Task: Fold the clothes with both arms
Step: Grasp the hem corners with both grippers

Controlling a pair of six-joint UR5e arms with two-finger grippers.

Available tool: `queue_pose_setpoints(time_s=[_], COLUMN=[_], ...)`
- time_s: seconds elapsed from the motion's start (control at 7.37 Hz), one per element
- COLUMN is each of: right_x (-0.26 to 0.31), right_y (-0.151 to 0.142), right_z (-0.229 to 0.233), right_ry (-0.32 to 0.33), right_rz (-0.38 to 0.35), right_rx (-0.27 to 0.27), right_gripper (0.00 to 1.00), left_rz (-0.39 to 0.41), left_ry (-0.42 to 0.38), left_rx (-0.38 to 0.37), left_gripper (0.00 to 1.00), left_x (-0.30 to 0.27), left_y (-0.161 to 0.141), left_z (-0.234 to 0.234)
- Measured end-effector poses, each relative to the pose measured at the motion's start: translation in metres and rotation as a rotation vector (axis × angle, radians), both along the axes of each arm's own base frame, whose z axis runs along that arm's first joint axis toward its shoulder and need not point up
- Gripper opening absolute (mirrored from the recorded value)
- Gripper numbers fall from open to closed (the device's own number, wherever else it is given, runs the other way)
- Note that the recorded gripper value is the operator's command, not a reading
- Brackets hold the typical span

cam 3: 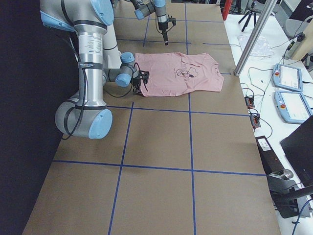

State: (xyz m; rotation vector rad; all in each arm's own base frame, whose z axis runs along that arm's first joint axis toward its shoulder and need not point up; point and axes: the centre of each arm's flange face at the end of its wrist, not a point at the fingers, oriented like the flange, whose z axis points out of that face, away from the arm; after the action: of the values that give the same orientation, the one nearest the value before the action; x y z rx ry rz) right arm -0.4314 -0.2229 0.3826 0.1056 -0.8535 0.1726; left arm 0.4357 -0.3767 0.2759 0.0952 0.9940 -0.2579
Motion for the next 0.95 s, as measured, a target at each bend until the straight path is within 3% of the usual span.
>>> queue_pose_setpoints(time_s=[0.54, 0.95], right_x=[0.0, -0.001], right_y=[-0.003, -0.003], right_z=[-0.006, -0.009], right_ry=[-0.014, -0.021], right_rz=[0.004, 0.002], right_rx=[-0.001, -0.002], right_gripper=[0.0, 0.0], left_rz=[0.015, 0.017], left_ry=[0.004, -0.061], left_rx=[-0.157, -0.243], left_gripper=[0.99, 0.95], left_x=[0.031, 0.065], left_y=[0.121, 0.18], left_z=[0.017, 0.028])
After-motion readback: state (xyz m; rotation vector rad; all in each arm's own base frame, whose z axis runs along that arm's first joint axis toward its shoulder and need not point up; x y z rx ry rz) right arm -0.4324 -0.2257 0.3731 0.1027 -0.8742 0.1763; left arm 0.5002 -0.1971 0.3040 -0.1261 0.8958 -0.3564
